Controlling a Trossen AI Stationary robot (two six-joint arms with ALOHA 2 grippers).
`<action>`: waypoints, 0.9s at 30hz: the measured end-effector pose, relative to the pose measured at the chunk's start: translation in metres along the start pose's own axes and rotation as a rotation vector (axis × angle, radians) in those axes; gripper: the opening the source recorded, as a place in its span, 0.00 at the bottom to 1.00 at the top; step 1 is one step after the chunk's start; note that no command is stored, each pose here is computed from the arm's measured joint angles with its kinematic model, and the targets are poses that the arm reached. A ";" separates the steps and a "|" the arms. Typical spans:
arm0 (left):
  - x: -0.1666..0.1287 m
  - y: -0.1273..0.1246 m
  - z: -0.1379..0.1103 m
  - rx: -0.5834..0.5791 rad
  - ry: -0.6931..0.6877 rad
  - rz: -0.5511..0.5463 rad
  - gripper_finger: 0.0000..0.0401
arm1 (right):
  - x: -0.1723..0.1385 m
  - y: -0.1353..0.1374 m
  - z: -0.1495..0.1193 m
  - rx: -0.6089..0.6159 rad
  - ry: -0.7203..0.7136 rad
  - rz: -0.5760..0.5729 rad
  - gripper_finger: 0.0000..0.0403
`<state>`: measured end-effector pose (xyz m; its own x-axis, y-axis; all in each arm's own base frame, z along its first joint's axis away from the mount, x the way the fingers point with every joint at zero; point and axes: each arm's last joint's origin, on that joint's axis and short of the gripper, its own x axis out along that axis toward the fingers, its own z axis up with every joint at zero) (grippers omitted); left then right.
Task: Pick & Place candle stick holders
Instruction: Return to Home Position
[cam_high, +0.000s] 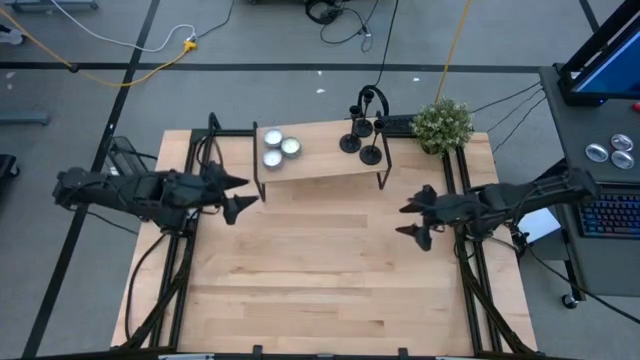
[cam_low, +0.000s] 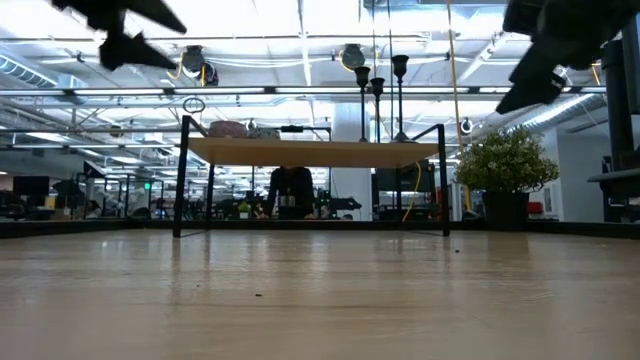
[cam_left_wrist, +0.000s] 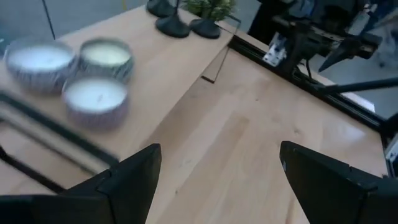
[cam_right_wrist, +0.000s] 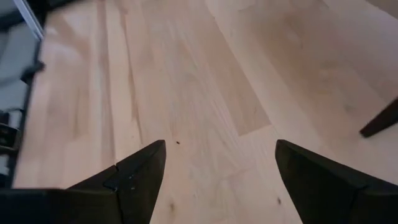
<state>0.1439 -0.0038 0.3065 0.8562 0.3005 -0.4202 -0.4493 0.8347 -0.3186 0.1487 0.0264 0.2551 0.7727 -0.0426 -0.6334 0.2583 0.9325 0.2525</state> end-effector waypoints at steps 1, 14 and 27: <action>0.000 0.004 -0.008 -0.017 -0.009 0.002 0.84 | -0.003 -0.003 -0.004 0.017 -0.014 0.008 0.73; 0.013 0.044 -0.082 -0.164 -0.032 0.154 0.84 | -0.032 -0.032 -0.043 0.132 -0.225 0.132 0.73; 0.016 0.043 -0.085 -0.160 -0.039 0.103 0.84 | -0.022 -0.041 -0.064 0.234 -0.193 0.131 0.73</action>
<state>0.1165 -0.0021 0.2133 0.8116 0.4006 -0.4253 -0.5671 0.7154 -0.4082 0.0837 0.0122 0.2120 0.8979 -0.0154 -0.4399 0.2583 0.8278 0.4981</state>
